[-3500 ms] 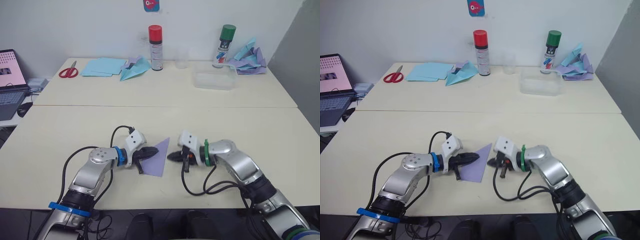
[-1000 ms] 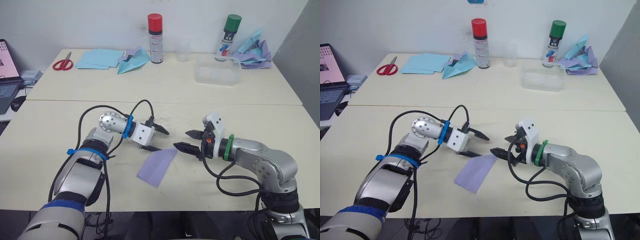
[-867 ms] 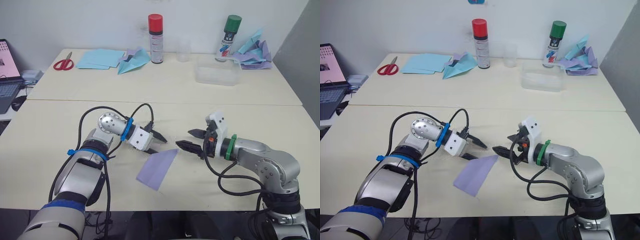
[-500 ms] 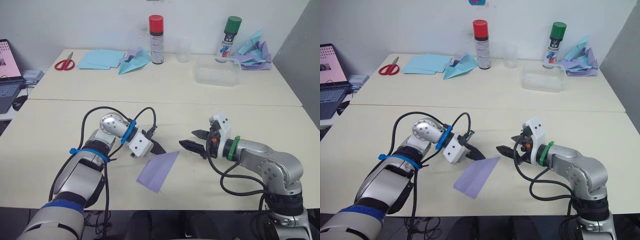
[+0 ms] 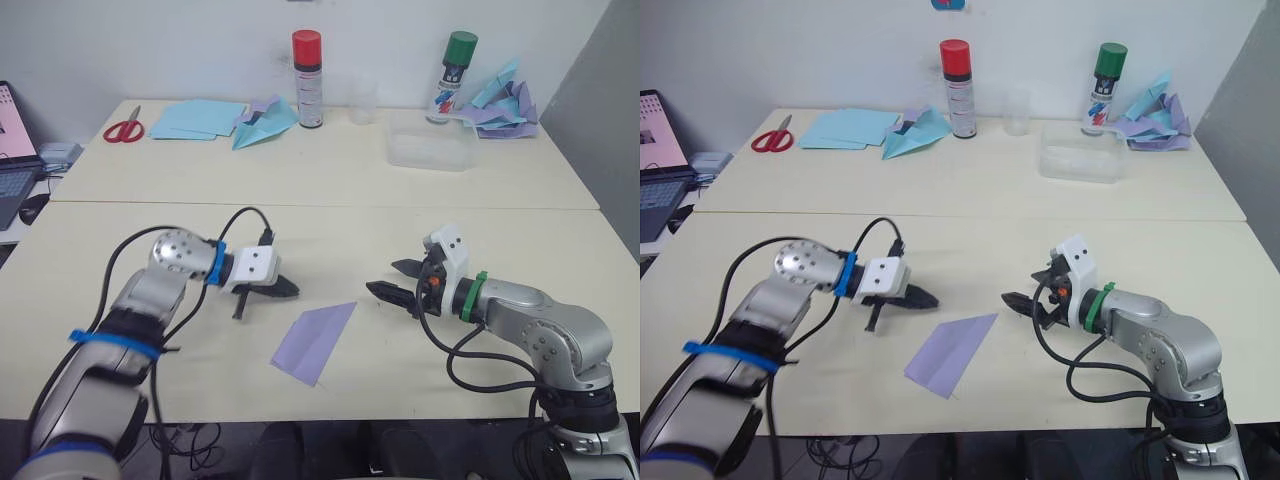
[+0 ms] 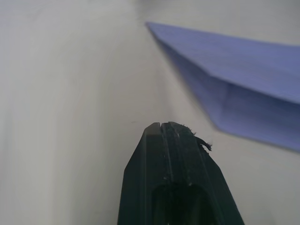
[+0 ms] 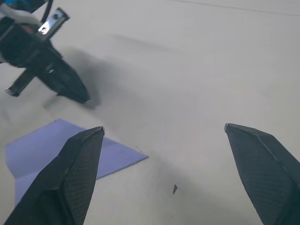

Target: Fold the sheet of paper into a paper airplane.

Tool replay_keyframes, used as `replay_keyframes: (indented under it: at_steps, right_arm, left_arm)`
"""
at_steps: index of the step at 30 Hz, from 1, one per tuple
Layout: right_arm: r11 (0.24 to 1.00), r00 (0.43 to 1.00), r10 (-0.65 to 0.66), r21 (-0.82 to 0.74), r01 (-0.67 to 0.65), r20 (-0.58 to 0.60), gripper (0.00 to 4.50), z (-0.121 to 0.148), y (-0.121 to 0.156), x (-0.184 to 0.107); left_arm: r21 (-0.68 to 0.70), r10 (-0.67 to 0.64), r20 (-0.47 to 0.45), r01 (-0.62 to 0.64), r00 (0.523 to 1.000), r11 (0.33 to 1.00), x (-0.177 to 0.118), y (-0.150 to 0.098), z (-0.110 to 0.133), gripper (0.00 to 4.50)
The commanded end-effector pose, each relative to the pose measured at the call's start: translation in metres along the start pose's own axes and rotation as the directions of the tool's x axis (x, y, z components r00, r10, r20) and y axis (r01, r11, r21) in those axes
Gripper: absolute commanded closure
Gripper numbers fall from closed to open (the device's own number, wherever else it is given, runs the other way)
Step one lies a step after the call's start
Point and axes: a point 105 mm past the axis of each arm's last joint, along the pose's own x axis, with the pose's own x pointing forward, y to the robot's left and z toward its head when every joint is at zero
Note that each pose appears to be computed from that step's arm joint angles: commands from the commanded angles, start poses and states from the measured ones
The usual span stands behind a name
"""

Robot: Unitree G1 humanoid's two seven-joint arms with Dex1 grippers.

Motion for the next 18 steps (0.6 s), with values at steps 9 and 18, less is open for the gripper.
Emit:
replay_keyframes:
  at_steps: [9, 18]
  right_arm:
    - [0.999, 0.998, 0.049, -0.019, -0.048, 0.046, 0.2, 0.011, 0.008, 0.006]
    - [1.0, 0.998, 0.0, -0.001, 0.0, 0.067, 0.2, 0.013, 0.001, 0.007]
  left_arm:
    - [-0.46, 0.057, 0.209, 0.046, 0.976, 0.887, -0.02, -0.003, 0.042, 1.56]
    - [-0.453, -0.083, 0.151, 0.143, 0.985, 0.88, 0.018, -0.011, 0.036, 0.29]
